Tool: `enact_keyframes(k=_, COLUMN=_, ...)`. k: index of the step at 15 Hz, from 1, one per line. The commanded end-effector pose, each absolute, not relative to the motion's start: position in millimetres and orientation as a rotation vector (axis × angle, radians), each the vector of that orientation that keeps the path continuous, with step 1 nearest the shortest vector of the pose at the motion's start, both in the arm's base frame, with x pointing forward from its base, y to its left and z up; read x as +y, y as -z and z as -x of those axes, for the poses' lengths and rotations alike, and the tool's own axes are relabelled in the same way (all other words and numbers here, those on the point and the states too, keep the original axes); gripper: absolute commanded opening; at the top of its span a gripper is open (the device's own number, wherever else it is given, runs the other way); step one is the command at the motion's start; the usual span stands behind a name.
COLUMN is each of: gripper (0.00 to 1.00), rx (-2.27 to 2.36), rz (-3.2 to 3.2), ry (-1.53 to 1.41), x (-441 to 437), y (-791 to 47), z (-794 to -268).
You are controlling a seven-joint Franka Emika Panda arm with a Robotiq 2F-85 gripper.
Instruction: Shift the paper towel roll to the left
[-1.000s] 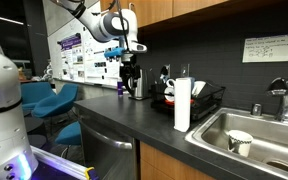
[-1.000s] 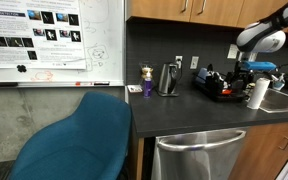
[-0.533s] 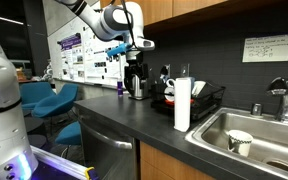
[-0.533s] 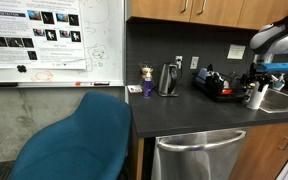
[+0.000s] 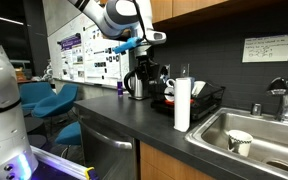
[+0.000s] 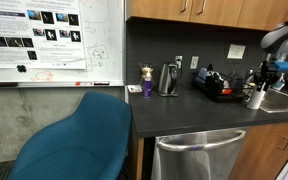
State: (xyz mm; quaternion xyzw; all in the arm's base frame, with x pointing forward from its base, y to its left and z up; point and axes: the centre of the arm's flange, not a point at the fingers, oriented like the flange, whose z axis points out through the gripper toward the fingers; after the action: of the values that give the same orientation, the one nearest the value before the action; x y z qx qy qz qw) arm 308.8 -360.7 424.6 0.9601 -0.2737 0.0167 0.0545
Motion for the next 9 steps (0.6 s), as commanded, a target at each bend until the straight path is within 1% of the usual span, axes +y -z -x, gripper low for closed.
enact_keyframes(k=1, gripper=0.06, rx=-0.820, rz=-2.908, ry=-0.126, x=-392.4, y=-439.4, z=-319.2)
enact_keyframes(k=2, gripper=0.01, rx=-0.818, rz=-2.908, ry=-0.139, x=-398.9, y=-444.0, z=-320.1)
enact_keyframes(k=3, gripper=0.00, rx=-0.822, rz=-2.902, ry=-0.154, x=-403.5, y=-448.2, z=-320.4)
enact_keyframes(k=9, gripper=0.00, rx=-0.862, rz=-2.890, ry=-0.209, x=-435.1, y=-466.3, z=-329.5)
